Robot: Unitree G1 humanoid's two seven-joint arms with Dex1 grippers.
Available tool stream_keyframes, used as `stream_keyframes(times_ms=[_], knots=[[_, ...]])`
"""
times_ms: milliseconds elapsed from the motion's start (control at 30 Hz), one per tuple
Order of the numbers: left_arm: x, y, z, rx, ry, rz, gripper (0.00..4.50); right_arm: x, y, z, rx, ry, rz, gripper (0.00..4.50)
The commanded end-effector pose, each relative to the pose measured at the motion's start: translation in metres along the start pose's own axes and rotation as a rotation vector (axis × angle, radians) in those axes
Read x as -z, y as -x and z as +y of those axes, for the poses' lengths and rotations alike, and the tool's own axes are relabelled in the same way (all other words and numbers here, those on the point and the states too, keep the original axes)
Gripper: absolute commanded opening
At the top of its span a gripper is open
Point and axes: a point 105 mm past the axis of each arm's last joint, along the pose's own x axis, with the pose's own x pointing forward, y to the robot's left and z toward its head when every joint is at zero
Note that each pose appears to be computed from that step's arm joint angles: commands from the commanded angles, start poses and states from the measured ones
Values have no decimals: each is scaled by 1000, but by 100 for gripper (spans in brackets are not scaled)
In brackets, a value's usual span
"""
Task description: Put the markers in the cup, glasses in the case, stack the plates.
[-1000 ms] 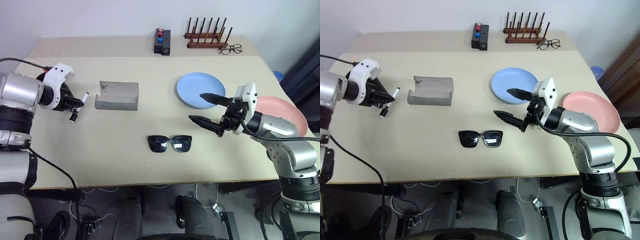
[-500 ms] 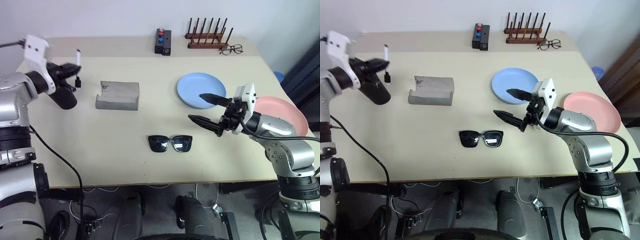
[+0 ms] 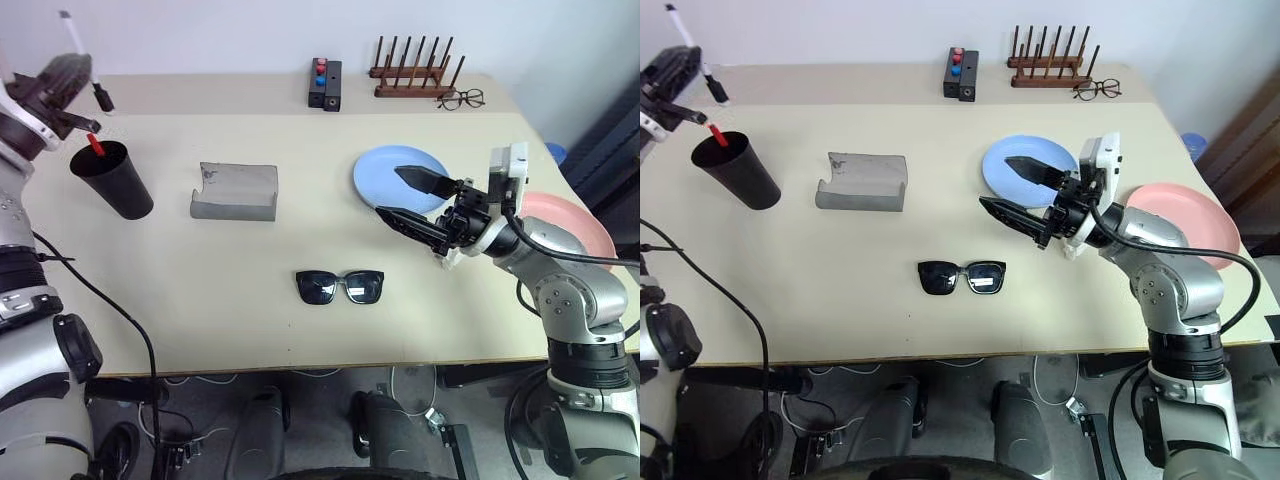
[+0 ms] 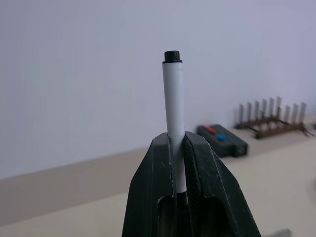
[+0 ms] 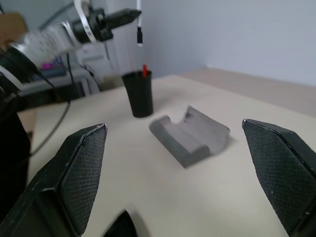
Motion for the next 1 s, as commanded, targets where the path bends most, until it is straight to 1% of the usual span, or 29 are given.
stream_keyframes(times_ms=[33, 133, 400, 500, 600, 767, 1000], knots=[[-25, 9, 23, -84, -55, -81, 6, -19, -6, 9, -32, 47, -72, 450], [-17, 13, 31, -109, -85, -58, 6, -18, -8, 9, -32, 59, -70, 450], [2, 25, 43, -156, -66, -45, 6, -16, -8, 7, -25, 71, -48, 450], [24, 33, 47, -187, -19, -22, 6, -16, -8, 6, -18, 81, -38, 450], [34, 37, 50, -211, -5, -5, 6, -16, -7, 5, -12, 85, -33, 450], [54, 40, 45, -191, 21, 63, 6, -17, -6, 4, -6, 89, -29, 450], [63, 41, 39, -162, 61, 73, 6, -18, -6, 4, -2, 95, -29, 450]])
